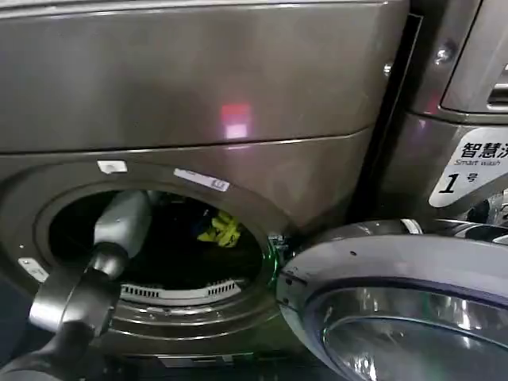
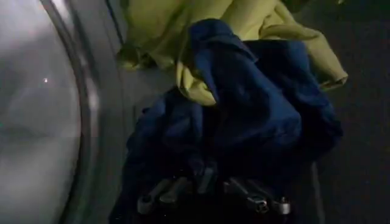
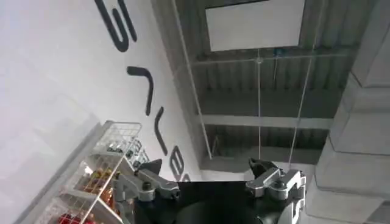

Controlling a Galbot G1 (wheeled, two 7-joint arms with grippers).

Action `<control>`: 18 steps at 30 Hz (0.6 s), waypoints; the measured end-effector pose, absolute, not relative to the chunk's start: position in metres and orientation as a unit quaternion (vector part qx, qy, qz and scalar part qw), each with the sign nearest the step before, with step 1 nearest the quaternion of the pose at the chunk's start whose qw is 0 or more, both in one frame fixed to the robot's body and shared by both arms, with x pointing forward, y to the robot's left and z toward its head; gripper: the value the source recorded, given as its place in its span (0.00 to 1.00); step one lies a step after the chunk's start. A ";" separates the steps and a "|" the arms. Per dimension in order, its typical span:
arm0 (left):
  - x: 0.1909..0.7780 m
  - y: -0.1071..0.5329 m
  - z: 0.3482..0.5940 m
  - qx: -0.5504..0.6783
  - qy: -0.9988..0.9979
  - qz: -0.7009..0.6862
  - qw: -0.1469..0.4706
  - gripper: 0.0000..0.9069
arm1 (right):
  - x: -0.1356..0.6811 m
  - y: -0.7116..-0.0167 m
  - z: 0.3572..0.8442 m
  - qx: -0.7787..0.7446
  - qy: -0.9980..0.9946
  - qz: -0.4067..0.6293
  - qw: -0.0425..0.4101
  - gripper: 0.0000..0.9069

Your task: Grasp the clothes from the dryer.

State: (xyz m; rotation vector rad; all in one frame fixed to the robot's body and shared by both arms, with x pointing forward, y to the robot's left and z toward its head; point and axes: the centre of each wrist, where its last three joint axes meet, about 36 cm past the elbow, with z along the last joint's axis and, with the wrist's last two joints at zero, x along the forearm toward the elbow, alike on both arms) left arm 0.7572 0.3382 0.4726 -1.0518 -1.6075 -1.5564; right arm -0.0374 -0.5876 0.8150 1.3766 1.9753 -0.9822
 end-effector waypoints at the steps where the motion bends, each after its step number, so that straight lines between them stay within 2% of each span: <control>1: 0.756 0.340 0.472 -0.399 -0.620 -0.593 0.325 0.00 | -0.037 -0.588 0.815 0.510 0.732 -0.364 0.268 1.00; 11: 0.741 0.329 0.463 -0.334 -0.756 -0.505 0.250 0.00 | -0.033 -0.589 0.811 0.507 0.735 -0.360 0.270 1.00; 18: 0.721 0.292 0.472 -0.225 -0.889 -0.363 0.163 0.00 | -0.030 -0.593 0.806 0.506 0.737 -0.355 0.273 1.00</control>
